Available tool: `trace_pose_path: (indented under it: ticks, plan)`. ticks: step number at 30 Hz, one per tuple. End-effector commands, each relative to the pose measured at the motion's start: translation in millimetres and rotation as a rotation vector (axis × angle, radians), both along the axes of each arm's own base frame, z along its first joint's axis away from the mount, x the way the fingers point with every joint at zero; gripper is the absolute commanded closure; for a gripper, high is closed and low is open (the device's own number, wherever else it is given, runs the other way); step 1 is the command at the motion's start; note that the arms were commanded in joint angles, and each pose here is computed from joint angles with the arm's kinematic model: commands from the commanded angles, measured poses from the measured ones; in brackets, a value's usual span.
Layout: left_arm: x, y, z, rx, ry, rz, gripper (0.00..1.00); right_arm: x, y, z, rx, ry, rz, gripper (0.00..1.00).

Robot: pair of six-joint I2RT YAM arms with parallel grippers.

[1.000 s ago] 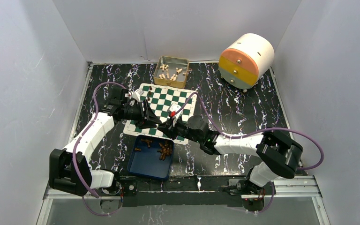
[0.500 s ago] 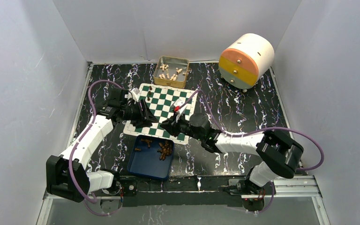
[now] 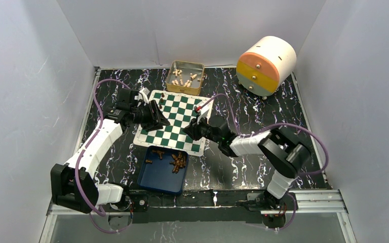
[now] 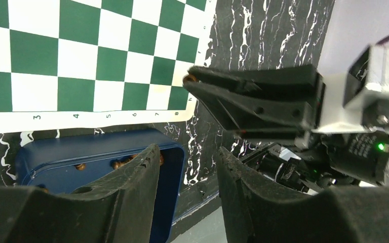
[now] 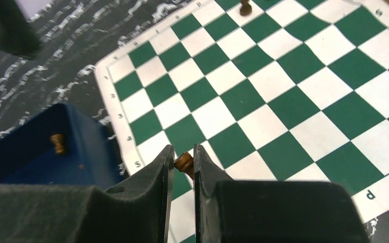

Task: Set up the chess pieces on the board
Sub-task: Place the chess piece on the chessboard.

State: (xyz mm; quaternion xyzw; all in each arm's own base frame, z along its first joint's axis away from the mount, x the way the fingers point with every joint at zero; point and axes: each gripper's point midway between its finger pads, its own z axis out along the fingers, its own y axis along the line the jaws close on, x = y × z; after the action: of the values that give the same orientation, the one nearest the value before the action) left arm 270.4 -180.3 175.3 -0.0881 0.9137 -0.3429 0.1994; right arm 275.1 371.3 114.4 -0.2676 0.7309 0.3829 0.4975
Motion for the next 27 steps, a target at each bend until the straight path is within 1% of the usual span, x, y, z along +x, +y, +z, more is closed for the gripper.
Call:
trace_pose_path:
  ticks: [1,5,9,16,20,22,24,27]
  plan:
    - [-2.0,9.2,-4.8,0.047,-0.015,0.019,0.57,25.2,19.3,14.6,0.057,-0.062,0.026,0.75]
    - [-8.5,19.3,-16.6,0.109,-0.004,0.022,0.57,32.4,25.1,6.3,0.074,-0.049,0.036,0.75]
    - [-12.3,22.5,-23.2,0.125,0.005,0.021,0.56,38.8,29.1,-1.2,0.084,-0.040,0.029,0.73]
    - [-12.1,22.5,-28.2,0.130,0.018,0.017,0.55,40.8,40.3,-9.3,0.084,-0.029,0.069,0.69]
    - [-12.1,24.7,-29.2,0.142,0.012,0.018,0.55,41.6,38.0,-10.1,0.076,-0.033,0.061,0.65]
    - [-13.0,23.6,-26.5,0.139,0.010,0.009,0.55,41.4,35.7,-11.0,0.071,-0.033,0.055,0.66]
    - [-12.3,23.8,-21.8,0.136,-0.002,0.011,0.55,40.2,33.1,-13.2,0.064,-0.031,0.050,0.70]
    - [-9.4,28.5,-19.0,0.166,-0.024,0.016,0.55,38.9,30.6,-12.9,0.057,-0.036,0.049,0.70]
